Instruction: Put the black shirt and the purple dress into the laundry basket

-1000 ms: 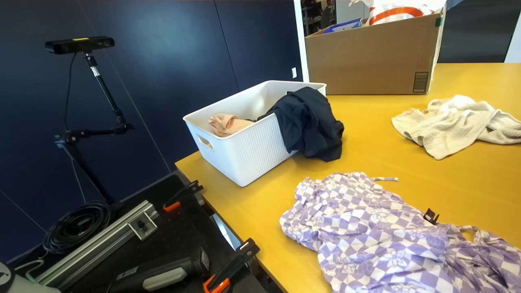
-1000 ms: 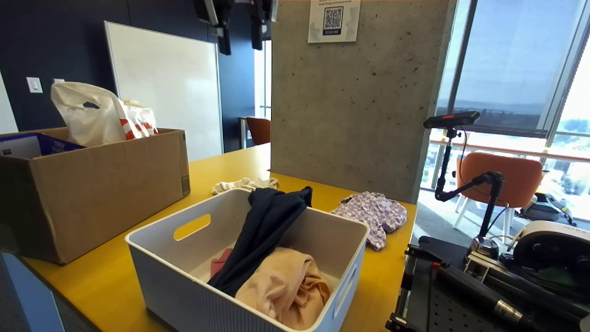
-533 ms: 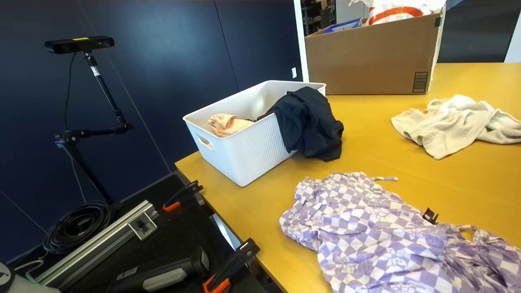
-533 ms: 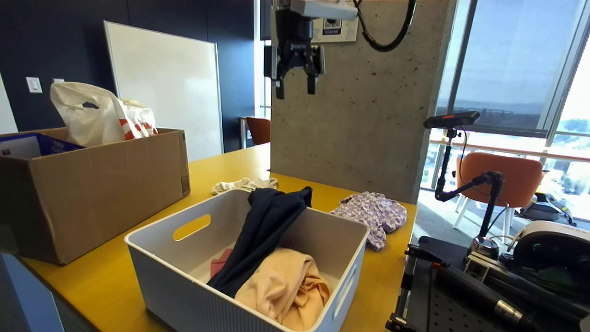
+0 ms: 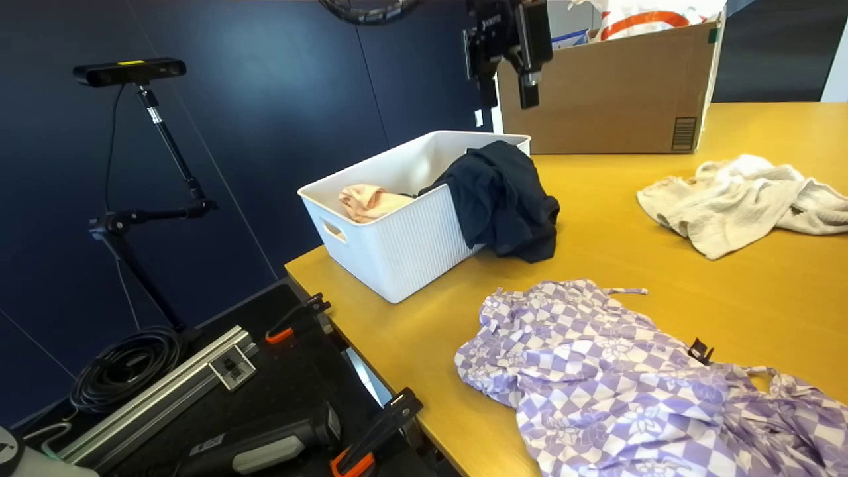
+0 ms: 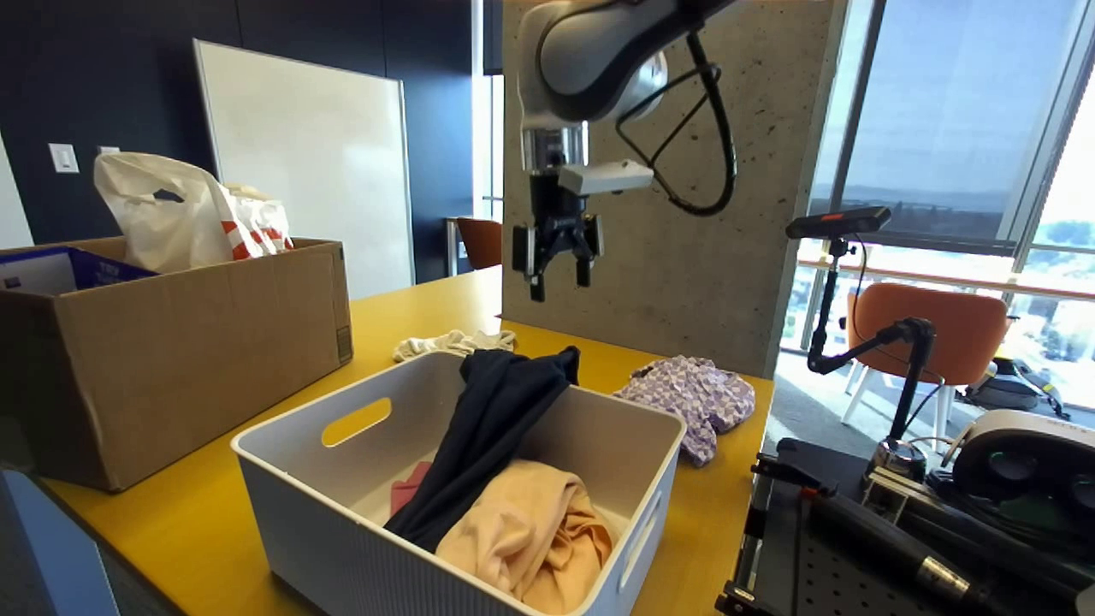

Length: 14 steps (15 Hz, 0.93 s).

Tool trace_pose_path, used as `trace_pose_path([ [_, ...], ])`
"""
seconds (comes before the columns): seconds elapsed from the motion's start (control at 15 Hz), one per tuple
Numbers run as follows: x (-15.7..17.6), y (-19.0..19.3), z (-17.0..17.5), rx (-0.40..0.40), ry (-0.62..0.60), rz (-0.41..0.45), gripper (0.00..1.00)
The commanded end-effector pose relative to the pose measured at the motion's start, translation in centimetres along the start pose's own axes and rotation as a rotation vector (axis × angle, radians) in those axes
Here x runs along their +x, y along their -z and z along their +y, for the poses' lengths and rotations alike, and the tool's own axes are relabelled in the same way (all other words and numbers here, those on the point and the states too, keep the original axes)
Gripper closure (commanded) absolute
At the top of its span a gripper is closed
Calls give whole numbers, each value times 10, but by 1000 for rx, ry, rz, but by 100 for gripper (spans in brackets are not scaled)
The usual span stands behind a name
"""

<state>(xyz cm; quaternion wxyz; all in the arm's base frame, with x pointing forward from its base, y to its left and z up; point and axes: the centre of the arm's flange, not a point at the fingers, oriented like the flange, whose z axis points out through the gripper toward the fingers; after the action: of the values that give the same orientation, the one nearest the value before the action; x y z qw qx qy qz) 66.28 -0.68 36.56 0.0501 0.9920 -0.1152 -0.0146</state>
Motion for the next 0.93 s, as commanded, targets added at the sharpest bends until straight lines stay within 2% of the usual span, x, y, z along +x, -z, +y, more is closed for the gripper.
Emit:
trace_pose_path([
  [0.0,1,-62,-31,25,-22,13,0],
  [0.2,-10,-89,-41,35,-72,24,0],
  [0.27,-22,-90,-38,32,-111,58,0],
  [0.47,-48,-82,-15,48,-220,140,0],
  [0.87,-76,-90,24,72,-361,165,0],
])
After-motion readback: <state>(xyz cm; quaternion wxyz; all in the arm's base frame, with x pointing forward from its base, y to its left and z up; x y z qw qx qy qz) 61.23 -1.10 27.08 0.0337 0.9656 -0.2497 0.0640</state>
